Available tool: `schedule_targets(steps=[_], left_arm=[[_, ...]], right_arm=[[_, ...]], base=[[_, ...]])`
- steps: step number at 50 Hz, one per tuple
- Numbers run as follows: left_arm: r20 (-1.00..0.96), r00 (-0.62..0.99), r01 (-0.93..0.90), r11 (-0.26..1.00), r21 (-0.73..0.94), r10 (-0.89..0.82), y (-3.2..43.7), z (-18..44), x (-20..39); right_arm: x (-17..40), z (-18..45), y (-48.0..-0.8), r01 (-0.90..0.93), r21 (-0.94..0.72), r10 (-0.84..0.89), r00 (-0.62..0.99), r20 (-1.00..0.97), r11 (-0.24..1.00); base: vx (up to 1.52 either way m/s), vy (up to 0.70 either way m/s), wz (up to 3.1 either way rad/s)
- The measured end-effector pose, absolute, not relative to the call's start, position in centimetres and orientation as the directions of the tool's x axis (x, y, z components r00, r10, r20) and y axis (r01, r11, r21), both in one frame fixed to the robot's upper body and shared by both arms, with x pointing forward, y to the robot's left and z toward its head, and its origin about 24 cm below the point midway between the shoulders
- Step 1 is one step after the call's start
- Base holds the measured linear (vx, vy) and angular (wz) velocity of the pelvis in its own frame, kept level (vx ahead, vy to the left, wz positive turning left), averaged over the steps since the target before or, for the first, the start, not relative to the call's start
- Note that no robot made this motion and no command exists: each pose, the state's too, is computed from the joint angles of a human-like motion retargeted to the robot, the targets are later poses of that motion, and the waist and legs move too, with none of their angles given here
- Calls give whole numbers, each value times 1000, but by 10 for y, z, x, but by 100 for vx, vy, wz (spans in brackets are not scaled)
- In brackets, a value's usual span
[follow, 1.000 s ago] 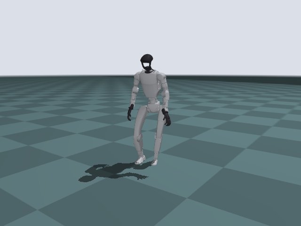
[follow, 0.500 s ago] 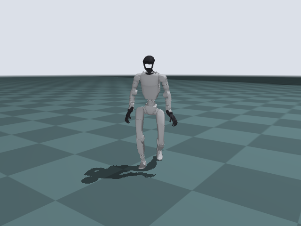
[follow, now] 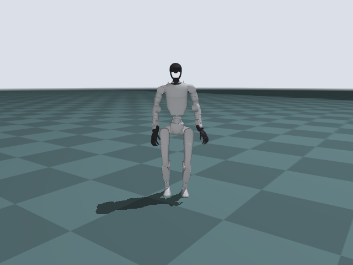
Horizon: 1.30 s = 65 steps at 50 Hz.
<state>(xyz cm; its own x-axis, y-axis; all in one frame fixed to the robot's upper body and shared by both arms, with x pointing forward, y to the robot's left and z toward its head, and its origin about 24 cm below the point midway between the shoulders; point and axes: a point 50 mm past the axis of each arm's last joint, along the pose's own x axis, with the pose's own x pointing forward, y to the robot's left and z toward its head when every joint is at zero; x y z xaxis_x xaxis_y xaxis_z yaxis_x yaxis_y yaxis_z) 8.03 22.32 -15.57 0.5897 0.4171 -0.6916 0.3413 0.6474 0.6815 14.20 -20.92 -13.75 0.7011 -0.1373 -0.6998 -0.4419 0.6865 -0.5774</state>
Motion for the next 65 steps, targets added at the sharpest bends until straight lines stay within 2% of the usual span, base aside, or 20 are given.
schedule_targets(steps=[10,30,45,65], left_arm=[[-693,642,399,630,666,327,230,-149,99],[-784,512,502,619,605,351,268,-149,69],[-749,583,496,593,635,315,267,-143,92],[-702,617,455,568,686,355,278,-137,100]], right_arm=[[128,-148,-209,-523,-520,-123,616,-779,675],[166,-133,-217,-528,-626,-130,697,-706,574],[159,-138,-216,-554,-601,-136,661,-738,576],[138,-149,-199,-574,-586,-125,645,-754,571]], base=[[1,0,86],[-15,-3,110],[-5,7,101],[0,-3,32]])
